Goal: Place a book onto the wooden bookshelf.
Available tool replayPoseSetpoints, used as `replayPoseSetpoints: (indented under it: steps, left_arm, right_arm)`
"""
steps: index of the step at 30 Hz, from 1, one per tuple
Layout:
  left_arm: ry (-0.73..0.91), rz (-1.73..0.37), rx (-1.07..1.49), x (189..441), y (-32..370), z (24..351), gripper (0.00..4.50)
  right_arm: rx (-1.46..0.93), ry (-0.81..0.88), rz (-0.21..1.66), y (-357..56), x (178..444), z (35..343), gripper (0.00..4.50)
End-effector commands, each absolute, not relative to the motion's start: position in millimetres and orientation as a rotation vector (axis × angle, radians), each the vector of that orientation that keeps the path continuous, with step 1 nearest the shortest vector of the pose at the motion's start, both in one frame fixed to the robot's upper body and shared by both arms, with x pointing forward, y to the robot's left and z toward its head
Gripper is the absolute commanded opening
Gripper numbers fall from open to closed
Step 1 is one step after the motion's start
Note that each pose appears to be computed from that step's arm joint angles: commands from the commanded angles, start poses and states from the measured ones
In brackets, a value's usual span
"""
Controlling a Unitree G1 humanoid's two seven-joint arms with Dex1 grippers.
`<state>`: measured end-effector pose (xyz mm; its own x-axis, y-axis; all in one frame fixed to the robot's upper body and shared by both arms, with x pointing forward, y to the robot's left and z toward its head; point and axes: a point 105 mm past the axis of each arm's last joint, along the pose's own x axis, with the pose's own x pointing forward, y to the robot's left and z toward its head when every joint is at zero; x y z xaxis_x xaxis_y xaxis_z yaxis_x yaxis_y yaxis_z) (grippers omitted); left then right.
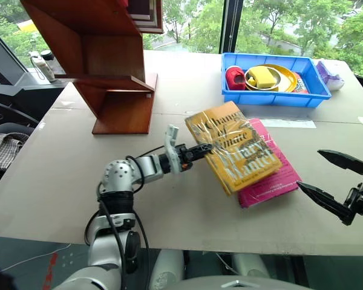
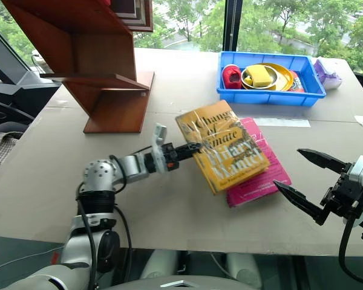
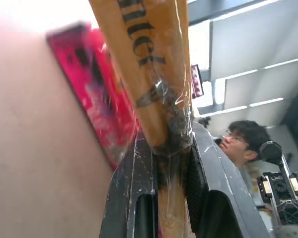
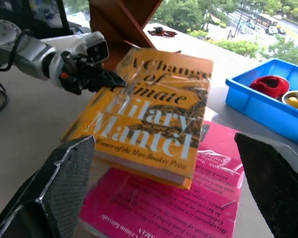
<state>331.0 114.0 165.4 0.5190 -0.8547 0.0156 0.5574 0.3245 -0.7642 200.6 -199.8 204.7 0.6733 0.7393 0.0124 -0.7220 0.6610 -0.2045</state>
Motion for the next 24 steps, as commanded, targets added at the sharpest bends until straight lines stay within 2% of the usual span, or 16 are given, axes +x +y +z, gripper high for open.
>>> replayPoseSetpoints:
  steps: [1, 4, 7, 12, 15, 17, 20, 21, 24]
  left_arm:
    - [0.173, -1.123, -0.479, 313, 116, 240, 0.15]
    - [0.027, -1.176, -0.076, 298, 105, 273, 0.15]
    - [-0.201, -1.149, 0.395, 289, 99, 306, 0.15]
    - [-0.551, -0.819, 0.916, 296, 119, 382, 0.15]
    - [-0.632, -0.673, 1.139, 291, 131, 413, 0.15]
    - [-0.552, -0.626, 1.243, 293, 143, 417, 0.15]
    - [-0.322, -0.522, 1.439, 305, 182, 411, 0.15]
    - [-0.201, -0.460, 1.503, 312, 203, 406, 0.15]
    - [0.009, -0.370, 1.539, 321, 238, 400, 0.15]
  right_arm:
    - [-0.174, -0.197, 0.846, -192, 212, 221, 4.50]
    - [-0.121, -0.268, 0.862, -190, 223, 234, 4.50]
    - [-0.070, -0.323, 0.888, -189, 232, 248, 4.50]
    - [-0.038, -0.369, 0.920, -195, 244, 262, 4.50]
    - [-0.051, -0.381, 0.906, -201, 253, 262, 4.50]
    - [-0.050, -0.383, 0.908, -202, 258, 259, 4.50]
    - [-0.050, -0.405, 0.936, -196, 264, 259, 4.50]
    - [-0.053, -0.413, 0.949, -193, 266, 259, 4.50]
    - [-0.065, -0.423, 0.982, -185, 270, 256, 4.50]
